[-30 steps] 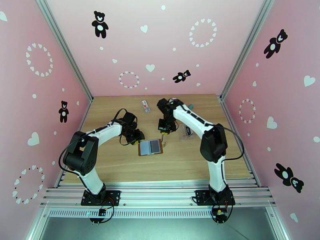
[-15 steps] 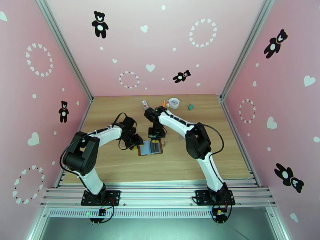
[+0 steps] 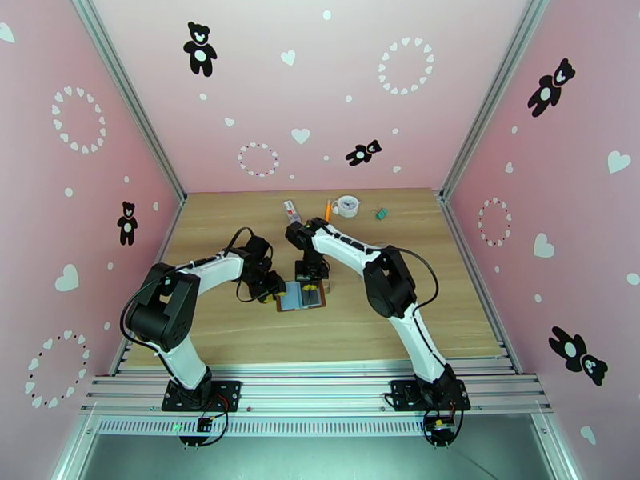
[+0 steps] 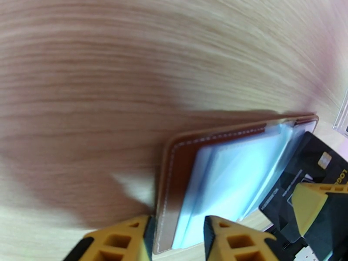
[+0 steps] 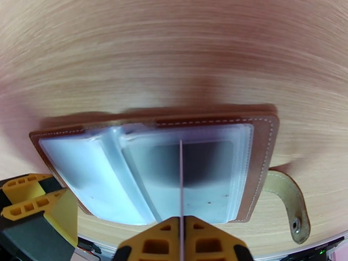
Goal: Put the credit cards into the card holder
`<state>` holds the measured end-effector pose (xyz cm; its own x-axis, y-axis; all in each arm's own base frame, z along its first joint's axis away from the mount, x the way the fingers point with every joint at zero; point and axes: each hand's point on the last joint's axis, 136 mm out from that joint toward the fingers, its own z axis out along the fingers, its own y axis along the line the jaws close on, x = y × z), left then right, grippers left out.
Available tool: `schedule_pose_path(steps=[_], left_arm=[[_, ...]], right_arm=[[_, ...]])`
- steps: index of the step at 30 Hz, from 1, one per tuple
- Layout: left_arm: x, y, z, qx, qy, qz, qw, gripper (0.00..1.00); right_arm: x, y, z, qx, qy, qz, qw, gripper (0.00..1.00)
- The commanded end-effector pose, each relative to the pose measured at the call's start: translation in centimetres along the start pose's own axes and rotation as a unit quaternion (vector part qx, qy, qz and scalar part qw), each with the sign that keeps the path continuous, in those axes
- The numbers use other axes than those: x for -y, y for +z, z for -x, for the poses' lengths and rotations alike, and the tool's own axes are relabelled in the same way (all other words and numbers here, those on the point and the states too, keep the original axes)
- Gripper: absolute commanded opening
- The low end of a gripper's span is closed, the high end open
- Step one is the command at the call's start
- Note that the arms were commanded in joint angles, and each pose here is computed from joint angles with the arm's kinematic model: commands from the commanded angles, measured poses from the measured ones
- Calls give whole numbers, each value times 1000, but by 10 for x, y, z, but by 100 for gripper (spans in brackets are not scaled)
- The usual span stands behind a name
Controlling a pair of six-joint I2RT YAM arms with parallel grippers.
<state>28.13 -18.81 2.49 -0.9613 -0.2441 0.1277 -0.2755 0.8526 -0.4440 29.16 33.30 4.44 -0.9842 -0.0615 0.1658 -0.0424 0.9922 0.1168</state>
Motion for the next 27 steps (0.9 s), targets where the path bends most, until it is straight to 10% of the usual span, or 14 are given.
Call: schedule_pose_path(steps=[1, 27], left_arm=[[5, -4, 2, 5, 14, -13, 1000, 36], [-10, 0, 0, 2, 11, -35, 999, 18]], right_arm=[[-5, -34, 3, 50, -37, 13, 998, 0], [-23, -1, 8, 16, -92, 210, 973, 0]])
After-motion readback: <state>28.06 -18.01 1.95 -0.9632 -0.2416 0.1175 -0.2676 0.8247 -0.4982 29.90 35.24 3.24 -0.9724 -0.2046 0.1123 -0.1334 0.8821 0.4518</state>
